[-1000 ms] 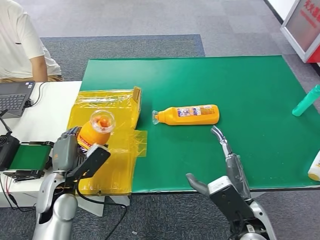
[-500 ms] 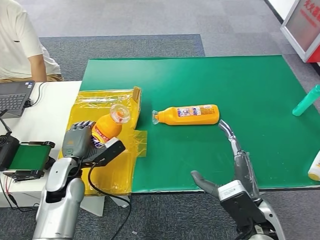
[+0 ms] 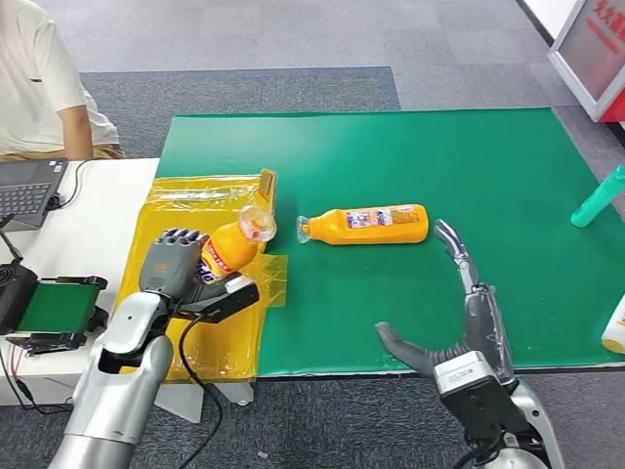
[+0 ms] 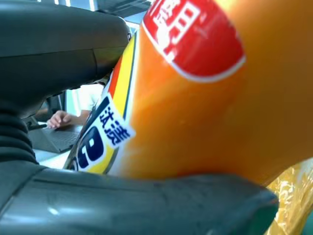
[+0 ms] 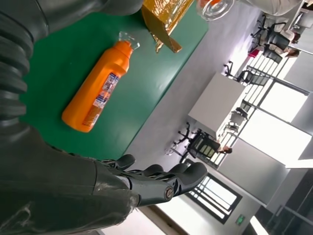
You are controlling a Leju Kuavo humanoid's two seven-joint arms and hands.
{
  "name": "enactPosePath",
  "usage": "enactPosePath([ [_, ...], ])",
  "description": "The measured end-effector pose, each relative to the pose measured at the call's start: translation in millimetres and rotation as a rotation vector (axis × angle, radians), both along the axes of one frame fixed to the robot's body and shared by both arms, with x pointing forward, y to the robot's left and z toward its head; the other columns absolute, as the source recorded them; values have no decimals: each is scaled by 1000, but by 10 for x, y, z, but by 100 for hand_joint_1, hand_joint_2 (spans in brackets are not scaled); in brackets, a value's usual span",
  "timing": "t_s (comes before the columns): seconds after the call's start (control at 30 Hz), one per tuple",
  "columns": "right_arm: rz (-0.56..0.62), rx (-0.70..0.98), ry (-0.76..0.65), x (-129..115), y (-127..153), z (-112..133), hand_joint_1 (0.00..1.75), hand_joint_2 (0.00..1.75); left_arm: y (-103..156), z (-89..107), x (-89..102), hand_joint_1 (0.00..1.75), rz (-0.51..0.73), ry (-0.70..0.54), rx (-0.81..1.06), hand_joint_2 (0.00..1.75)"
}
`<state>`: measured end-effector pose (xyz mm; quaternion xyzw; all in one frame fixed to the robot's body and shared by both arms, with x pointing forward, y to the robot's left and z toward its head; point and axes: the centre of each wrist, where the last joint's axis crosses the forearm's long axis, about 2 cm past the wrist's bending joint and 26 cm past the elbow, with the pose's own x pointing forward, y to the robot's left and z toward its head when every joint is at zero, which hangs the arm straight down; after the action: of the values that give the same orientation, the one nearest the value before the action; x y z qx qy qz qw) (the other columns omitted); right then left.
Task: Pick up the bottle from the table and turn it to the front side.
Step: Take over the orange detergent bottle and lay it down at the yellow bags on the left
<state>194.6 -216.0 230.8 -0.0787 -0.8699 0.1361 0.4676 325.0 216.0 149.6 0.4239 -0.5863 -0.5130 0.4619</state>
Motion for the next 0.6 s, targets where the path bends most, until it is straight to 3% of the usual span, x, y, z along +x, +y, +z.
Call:
enactPosePath([
  [0.53,3,33,-22,17,2,22,0,175,107,-112,15,175,-94,-33,169,0],
  [0.6,6,41,-30,22,1,27,0,175,98,-135,22,87,-115,-36,217,0],
])
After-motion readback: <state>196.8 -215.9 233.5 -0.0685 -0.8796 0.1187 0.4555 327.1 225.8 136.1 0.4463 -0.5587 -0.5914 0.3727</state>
